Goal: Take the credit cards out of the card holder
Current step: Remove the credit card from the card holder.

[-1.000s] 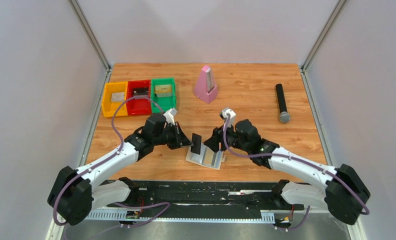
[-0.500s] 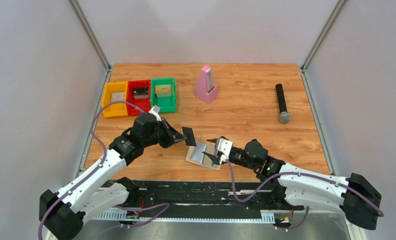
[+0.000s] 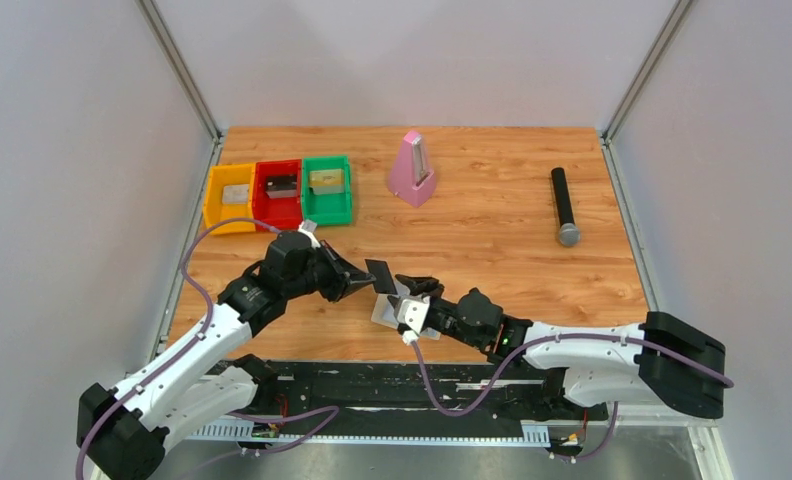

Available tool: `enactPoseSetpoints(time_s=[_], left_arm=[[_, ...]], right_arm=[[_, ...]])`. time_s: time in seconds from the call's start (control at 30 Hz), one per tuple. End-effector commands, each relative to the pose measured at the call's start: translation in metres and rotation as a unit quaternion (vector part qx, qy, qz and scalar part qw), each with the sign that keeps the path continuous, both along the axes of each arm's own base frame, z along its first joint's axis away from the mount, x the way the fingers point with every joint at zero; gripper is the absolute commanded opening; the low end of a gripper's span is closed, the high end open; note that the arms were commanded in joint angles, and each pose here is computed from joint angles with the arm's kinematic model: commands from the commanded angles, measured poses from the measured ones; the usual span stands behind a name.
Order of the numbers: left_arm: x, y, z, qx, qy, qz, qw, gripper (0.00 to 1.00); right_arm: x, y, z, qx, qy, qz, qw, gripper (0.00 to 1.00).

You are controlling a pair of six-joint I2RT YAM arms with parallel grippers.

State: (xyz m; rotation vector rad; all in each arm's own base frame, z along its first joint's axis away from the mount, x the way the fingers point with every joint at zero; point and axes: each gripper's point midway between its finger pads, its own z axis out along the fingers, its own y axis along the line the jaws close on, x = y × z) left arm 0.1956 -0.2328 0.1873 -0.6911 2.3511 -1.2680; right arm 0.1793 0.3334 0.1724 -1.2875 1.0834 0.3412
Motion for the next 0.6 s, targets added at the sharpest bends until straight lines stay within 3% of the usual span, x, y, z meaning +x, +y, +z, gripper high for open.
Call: enactPoseSetpoints(time_s=[0.0, 0.2, 0.27, 0.43, 0.57], left_arm=[[0.001, -0.008, 0.014, -0.040, -0.004, 0.001, 0.999, 0.00], [0.000, -0.008, 0.015, -0.044, -0.004, -0.002, 0.999, 0.00], [0.001, -0.006, 0.016, -0.039, -0.015, 0.001, 0.999, 0.06], [0.007, 0.000, 0.019, -0.011, -0.048, 0.005, 0.999, 0.37], [0.010, 0.009, 0.017, 0.035, -0.076, -0.001, 0.996, 0.50]], right_arm=[[0.013, 0.010, 0.047, 0.053, -0.076, -0.032, 0.995, 0.45], [0.012, 0.011, 0.048, 0.056, -0.084, -0.044, 0.994, 0.09], [0.012, 0.009, 0.045, 0.054, -0.077, -0.048, 0.994, 0.00], [0.017, 0.001, 0.041, 0.070, -0.015, -0.083, 0.994, 0.00], [0.018, -0.003, 0.038, 0.082, 0.044, -0.097, 0.991, 0.00]])
